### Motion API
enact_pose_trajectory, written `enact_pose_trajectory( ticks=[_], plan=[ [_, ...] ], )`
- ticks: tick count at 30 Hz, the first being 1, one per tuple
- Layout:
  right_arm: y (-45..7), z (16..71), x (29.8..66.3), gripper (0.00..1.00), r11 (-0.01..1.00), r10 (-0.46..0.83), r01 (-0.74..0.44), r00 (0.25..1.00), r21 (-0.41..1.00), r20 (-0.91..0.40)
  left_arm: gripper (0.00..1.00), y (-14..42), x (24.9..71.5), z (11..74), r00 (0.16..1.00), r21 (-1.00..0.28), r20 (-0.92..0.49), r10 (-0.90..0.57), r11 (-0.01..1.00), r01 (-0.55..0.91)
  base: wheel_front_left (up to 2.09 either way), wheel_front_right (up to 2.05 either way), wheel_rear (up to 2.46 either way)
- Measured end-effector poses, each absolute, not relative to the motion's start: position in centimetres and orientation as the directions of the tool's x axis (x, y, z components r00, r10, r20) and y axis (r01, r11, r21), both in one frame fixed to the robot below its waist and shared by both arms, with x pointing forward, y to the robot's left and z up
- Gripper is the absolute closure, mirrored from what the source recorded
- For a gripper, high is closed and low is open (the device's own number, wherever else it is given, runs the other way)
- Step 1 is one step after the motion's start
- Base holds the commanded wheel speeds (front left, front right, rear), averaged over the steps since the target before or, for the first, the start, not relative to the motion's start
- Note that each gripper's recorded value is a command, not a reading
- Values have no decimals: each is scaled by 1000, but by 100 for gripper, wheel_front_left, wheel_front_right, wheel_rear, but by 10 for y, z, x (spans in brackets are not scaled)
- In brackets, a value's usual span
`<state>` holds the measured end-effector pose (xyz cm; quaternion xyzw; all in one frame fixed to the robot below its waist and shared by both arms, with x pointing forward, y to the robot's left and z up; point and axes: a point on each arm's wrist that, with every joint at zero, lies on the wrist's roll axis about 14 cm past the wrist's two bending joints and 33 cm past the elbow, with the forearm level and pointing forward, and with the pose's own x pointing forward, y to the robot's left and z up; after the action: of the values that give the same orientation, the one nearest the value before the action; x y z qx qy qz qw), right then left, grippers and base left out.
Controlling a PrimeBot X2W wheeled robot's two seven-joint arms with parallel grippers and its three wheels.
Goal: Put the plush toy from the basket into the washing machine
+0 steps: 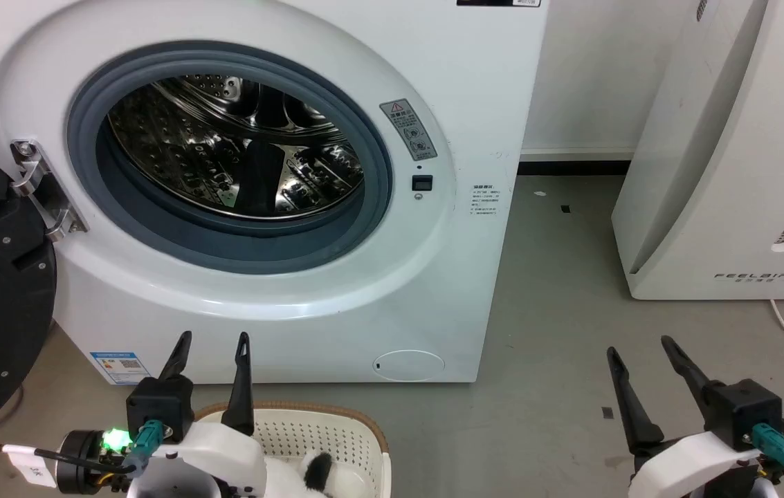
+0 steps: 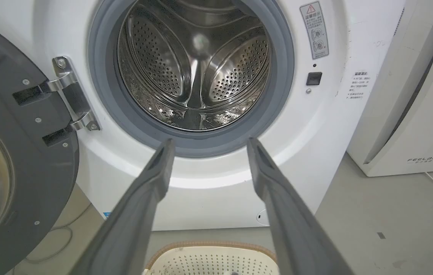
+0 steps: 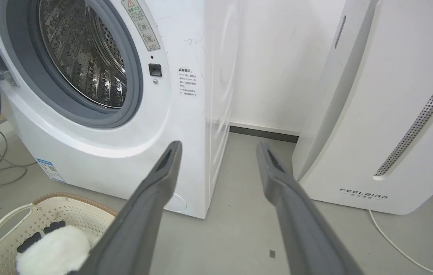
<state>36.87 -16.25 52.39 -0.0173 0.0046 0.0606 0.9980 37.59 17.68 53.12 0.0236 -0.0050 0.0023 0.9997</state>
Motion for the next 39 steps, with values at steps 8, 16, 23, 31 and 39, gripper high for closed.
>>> enact_pose_trajectory(
  ticks=[8,16,23,31,39],
  plan=[
    [-168,528,370,0,994,104,-104,995,-19,10,0,174,376,527,1000,40,6,3,999,-3,0,0,0],
    [-173,528,371,0,996,90,-90,996,-4,22,0,164,384,500,997,20,-73,-39,999,41,0,0,0],
    [-180,523,375,0,997,69,-69,998,17,16,0,153,397,475,985,4,-152,-80,997,81,0,0,0],
    [-187,520,388,0,998,48,-49,999,33,19,0,137,409,437,953,12,-270,-138,989,147,0,0,0],
    [-194,509,404,0,999,27,-27,1000,47,4,0,128,419,392,890,26,-420,-178,978,208,0,0,0]
  ],
)
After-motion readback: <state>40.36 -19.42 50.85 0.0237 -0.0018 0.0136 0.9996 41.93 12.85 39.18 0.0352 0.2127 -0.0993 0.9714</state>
